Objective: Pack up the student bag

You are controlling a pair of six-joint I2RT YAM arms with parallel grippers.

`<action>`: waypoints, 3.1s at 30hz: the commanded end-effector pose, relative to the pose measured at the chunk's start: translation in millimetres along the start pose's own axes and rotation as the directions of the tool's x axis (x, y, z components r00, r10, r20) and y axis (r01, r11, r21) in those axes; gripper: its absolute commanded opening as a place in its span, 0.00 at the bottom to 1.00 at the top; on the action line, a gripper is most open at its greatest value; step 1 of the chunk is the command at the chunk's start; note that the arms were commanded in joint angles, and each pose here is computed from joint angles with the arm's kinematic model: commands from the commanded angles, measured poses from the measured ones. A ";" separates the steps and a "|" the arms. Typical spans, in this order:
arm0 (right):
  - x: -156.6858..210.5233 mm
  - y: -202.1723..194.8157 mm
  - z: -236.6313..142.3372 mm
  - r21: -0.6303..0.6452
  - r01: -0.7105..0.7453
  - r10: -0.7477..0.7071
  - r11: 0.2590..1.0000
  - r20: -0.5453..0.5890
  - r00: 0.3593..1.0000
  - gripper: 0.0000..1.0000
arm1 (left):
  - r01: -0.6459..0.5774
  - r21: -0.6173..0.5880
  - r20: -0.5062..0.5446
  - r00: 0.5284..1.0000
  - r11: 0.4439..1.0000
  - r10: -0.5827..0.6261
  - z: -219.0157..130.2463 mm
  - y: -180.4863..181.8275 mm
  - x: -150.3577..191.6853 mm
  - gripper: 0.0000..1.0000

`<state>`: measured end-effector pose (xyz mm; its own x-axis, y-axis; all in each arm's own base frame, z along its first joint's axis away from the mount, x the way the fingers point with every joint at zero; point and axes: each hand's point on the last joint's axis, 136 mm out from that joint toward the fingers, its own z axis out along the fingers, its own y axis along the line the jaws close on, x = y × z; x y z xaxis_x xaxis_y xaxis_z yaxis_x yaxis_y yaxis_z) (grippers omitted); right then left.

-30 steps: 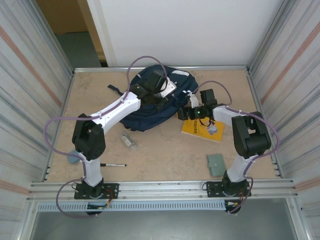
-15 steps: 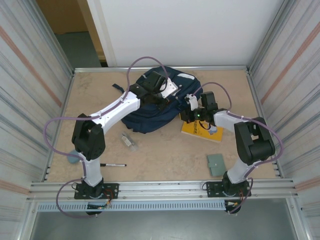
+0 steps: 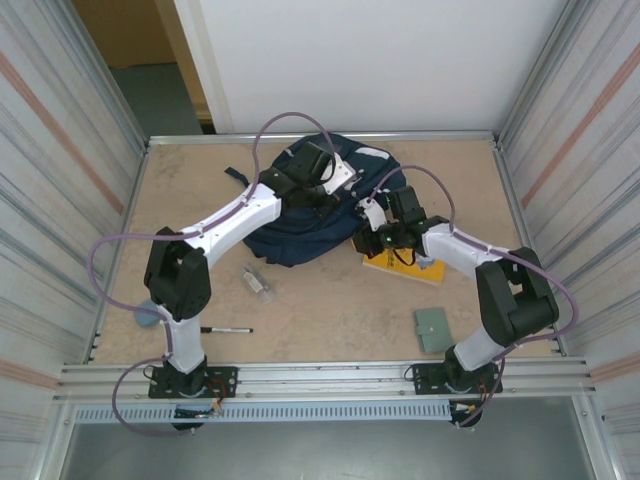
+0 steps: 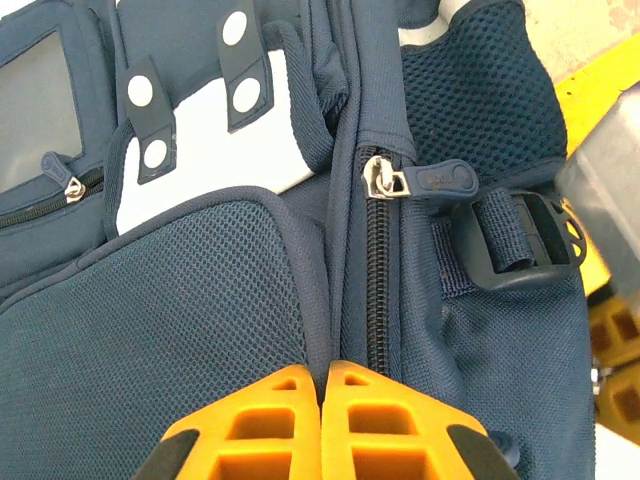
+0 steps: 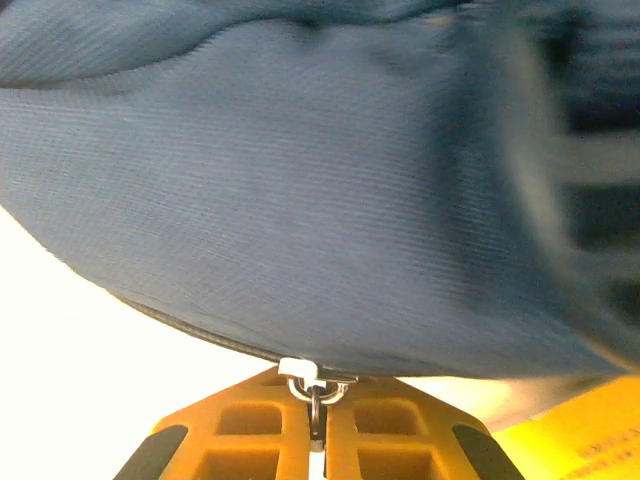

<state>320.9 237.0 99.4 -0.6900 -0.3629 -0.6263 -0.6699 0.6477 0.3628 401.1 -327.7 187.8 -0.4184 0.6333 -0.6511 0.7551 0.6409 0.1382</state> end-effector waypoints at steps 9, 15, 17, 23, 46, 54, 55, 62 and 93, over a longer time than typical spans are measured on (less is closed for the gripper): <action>6.4 71.3 27.1 -0.248 -0.003 -0.014 0.969 -0.068 0.998 0.04 | 0.159 0.027 0.196 0.967 0.987 -0.162 2.9 1.6 -47.5 0.00; 13.4 66.6 44.7 -0.217 -0.078 0.063 0.973 -0.071 0.995 0.07 | 0.221 0.092 0.179 0.956 0.971 -0.235 21.7 -8.0 -44.0 0.00; 20.6 63.7 47.6 -0.197 -0.094 0.079 0.976 -0.084 0.993 0.10 | 0.223 0.109 0.171 0.956 0.969 -0.240 23.7 -11.0 -42.7 0.00; 41.6 51.4 50.0 -0.131 -0.139 0.125 0.982 -0.109 0.986 0.23 | 0.222 0.126 0.163 0.957 0.967 -0.241 18.9 -10.8 -37.6 0.04; 36.4 -12.3 -50.1 0.110 -0.444 0.436 0.889 0.093 0.895 0.55 | 0.571 0.121 -0.124 0.820 0.812 -0.558 -25.2 -83.4 62.7 0.38; 35.3 -16.4 -54.5 0.117 -0.449 0.441 0.886 0.093 0.893 0.55 | 0.638 -0.090 -0.254 0.728 0.765 -0.637 12.3 -105.1 98.3 0.40; 35.7 -16.3 -55.7 0.121 -0.445 0.436 0.887 0.095 0.895 0.54 | 0.655 -0.112 -0.259 0.707 0.748 -0.658 16.6 -104.6 101.6 0.40; 38.7 -17.8 -66.3 0.165 -0.409 0.395 0.898 0.109 0.912 0.54 | 0.706 -0.258 -0.251 0.610 0.659 -0.752 33.0 -96.0 123.7 0.41; 31.3 -25.4 -51.4 0.072 -0.878 0.863 0.474 0.157 0.479 0.63 | 0.565 0.066 -0.131 0.822 0.823 -0.554 8.4 -112.4 57.0 0.00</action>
<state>287.9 168.4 97.1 -0.9233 0.2939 -0.2474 0.0923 0.7949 0.5997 296.8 -350.1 95.0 -0.8872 0.1847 -0.4227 0.3086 0.9188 -0.2461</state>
